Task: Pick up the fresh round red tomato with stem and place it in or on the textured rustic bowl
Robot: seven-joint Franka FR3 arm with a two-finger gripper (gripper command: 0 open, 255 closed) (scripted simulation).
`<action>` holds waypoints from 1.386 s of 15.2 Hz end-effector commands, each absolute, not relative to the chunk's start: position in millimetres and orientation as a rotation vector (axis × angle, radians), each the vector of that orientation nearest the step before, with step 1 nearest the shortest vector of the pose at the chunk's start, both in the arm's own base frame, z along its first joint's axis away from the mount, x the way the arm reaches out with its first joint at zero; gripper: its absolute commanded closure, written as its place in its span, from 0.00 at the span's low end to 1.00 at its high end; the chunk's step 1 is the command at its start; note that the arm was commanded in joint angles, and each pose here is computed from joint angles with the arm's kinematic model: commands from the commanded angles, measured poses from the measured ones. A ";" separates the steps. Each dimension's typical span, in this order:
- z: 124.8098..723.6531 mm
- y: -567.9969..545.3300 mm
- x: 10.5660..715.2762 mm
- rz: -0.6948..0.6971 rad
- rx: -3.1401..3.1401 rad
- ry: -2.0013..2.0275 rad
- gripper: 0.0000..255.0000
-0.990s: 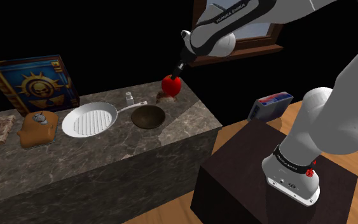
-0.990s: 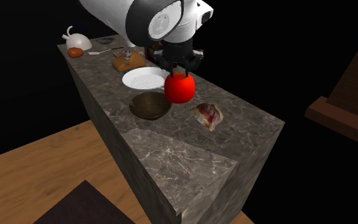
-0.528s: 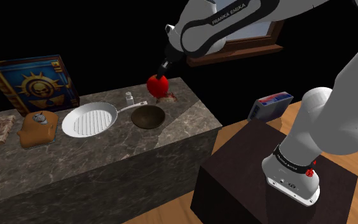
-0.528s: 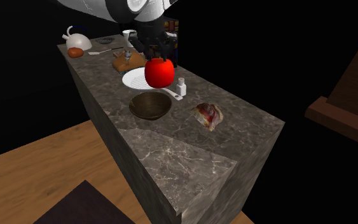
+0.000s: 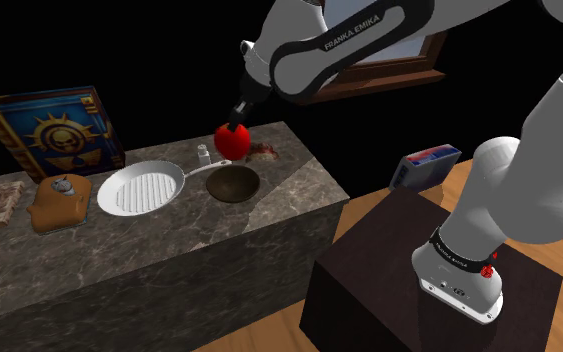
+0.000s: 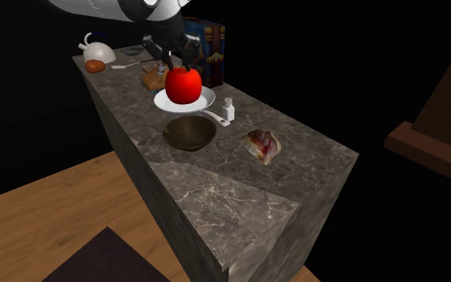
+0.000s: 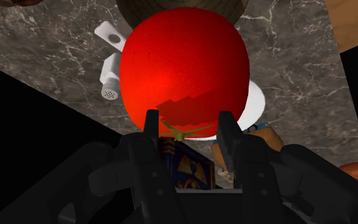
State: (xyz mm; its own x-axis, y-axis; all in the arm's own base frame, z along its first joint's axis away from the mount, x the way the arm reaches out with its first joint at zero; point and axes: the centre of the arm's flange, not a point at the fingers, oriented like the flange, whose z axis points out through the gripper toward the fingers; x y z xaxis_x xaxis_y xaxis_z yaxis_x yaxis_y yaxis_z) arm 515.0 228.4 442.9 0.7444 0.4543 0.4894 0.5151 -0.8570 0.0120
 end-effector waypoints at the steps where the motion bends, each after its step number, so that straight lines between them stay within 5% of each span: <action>1: 433.3 229.3 515.3 -0.742 -2.817 -0.785 1.00; 21: 327.8 229.3 515.3 -0.742 -2.817 -0.785 1.00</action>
State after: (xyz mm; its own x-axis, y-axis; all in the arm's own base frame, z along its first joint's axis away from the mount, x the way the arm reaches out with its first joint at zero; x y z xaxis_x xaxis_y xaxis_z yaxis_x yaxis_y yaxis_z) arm 516.0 227.8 333.7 0.7447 0.4539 0.4893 0.5147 -0.8573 0.0118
